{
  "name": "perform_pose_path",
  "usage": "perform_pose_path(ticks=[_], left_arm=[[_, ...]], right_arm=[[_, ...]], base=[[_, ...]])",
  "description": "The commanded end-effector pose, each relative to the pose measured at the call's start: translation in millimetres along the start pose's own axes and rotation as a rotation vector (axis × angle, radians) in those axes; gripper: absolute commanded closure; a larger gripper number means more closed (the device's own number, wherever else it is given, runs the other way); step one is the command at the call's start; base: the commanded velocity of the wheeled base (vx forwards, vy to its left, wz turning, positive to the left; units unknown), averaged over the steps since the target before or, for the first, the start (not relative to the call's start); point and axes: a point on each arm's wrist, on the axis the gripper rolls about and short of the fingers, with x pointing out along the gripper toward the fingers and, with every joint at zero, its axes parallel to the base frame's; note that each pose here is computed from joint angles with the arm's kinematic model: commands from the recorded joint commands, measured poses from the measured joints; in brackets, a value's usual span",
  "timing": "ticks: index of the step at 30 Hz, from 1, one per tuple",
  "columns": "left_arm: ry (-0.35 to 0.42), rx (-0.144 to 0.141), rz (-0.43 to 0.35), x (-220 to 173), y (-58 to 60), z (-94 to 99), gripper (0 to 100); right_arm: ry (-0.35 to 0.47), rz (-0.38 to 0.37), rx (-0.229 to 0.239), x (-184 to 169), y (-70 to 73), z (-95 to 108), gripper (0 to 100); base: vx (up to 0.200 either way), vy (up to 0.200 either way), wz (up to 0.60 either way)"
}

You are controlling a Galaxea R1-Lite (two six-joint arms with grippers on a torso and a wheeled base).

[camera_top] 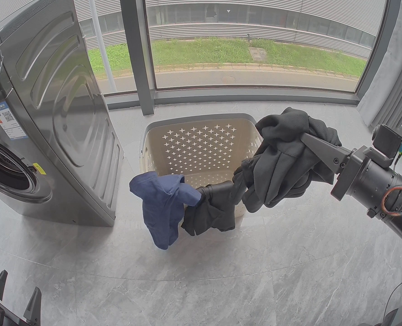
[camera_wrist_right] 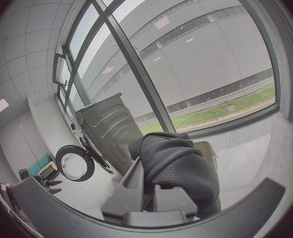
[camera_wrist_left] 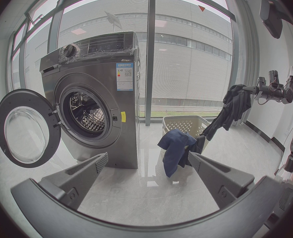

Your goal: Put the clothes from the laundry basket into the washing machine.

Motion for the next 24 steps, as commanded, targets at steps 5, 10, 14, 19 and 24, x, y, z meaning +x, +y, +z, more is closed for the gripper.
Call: perform_pose_path(ticks=[5,10,14,19,24], left_arm=[[-0.001,0.0,0.0,-0.1,0.2,-5.3,0],[-0.001,0.0,0.0,-0.1,0.2,-5.3,0],[-0.001,0.0,0.0,-0.1,0.2,-5.3,0],[-0.001,0.0,0.0,-0.1,0.2,-5.3,0],[-0.001,0.0,0.0,-0.1,0.2,-5.3,0]], right_arm=[[0.005,0.0,0.001,0.4,-0.1,-1.2,100],[0.005,0.0,0.001,0.4,-0.1,-1.2,100],[0.008,0.002,0.001,0.5,0.1,-2.1,100],[0.011,0.006,0.001,0.3,1.0,-2.7,100],[0.017,0.006,0.001,0.5,1.0,-4.3,100]], base=[[0.0,0.2,0.0],[0.0,0.2,0.0],[0.0,0.2,0.0],[0.0,0.2,0.0],[0.0,0.2,0.0]])
